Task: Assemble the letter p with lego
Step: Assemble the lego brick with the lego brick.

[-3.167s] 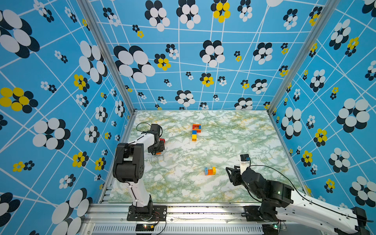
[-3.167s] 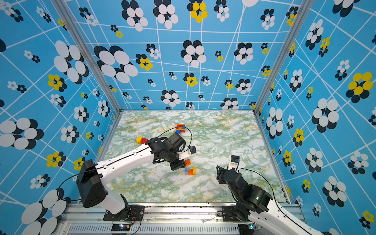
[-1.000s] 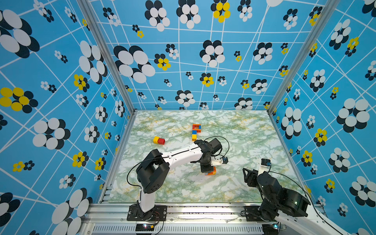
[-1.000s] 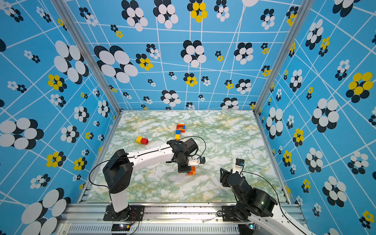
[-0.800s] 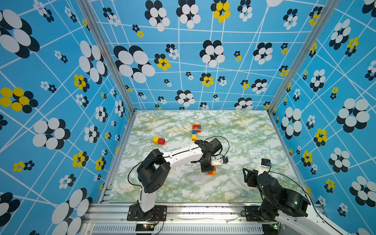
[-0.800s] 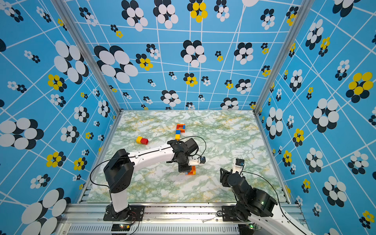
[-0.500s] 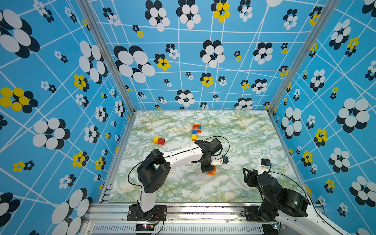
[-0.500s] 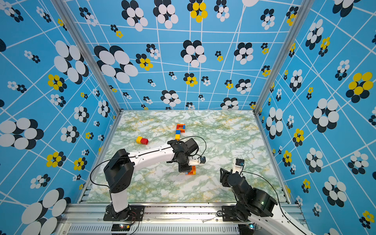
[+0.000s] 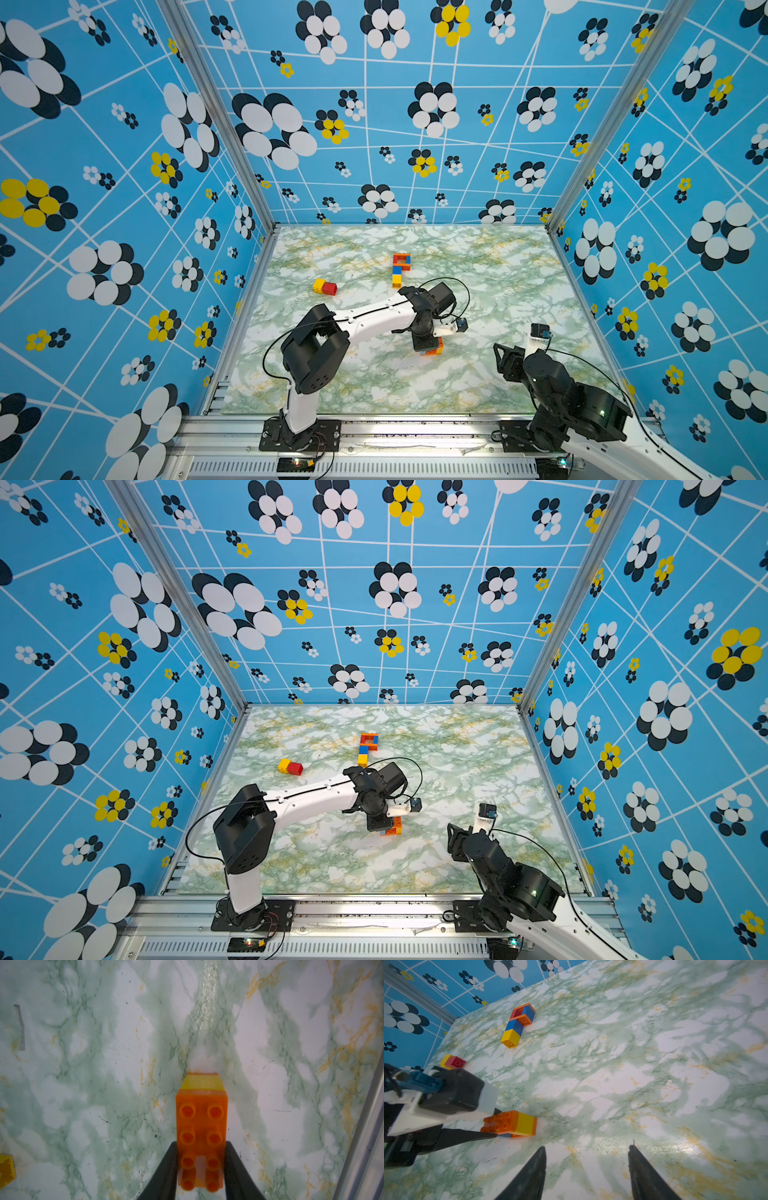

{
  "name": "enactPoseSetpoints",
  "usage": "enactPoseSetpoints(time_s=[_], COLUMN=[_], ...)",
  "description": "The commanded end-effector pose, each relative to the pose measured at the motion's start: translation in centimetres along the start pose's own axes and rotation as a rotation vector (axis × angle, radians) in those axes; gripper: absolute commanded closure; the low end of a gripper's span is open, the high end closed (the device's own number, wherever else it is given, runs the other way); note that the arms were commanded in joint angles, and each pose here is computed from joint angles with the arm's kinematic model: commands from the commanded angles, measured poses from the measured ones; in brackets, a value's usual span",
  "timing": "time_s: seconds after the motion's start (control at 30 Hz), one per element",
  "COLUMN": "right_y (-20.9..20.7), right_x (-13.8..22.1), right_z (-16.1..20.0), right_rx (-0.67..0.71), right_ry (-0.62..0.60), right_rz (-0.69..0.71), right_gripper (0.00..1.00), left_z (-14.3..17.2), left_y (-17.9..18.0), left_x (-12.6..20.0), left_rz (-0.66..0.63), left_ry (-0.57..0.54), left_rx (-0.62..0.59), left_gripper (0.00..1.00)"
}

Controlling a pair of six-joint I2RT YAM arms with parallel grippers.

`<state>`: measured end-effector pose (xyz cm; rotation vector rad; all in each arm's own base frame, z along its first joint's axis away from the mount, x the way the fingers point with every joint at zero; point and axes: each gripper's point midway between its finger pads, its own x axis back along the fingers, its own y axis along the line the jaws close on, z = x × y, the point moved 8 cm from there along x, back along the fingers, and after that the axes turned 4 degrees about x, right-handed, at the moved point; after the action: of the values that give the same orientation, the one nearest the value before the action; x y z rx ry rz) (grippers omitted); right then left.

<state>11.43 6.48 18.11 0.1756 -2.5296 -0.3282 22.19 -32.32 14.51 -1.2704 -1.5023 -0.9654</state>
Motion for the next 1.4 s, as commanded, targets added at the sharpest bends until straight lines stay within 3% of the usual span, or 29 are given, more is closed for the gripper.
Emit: enactPoseSetpoints(time_s=[0.0, 0.47, 0.77, 0.93, 1.17, 1.37], right_y=[0.5, 5.4, 6.1, 5.3, 4.5, 4.2], right_x=[-0.7, -6.8, -8.3, -7.4, -6.2, -6.3], right_z=[0.3, 2.9, 2.9, 2.4, 2.1, 2.4], right_rx=[-0.019, -0.011, -0.029, -0.022, -0.032, -0.031], right_ry=[0.016, 0.150, 0.154, 0.120, 0.091, 0.103], right_rz=[-0.026, -0.362, -0.409, -0.360, -0.337, -0.315], right_gripper=[0.36, 0.32, 0.33, 0.33, 0.33, 0.33], left_z=[1.6, 2.2, 2.3, 0.7, -1.2, -1.2], left_y=[-0.4, -1.2, -1.2, -0.5, 0.5, 0.2], left_x=[-3.1, -4.6, -4.7, -2.2, 0.9, 4.0], left_rz=[0.021, 0.065, 0.055, 0.008, -0.056, -0.105], left_ry=[0.102, 0.084, 0.077, -0.037, -0.199, -0.346], left_rx=[0.024, 0.072, 0.078, 0.108, 0.154, 0.222], left_gripper=[0.82, 0.82, 0.80, 0.69, 0.42, 0.30])
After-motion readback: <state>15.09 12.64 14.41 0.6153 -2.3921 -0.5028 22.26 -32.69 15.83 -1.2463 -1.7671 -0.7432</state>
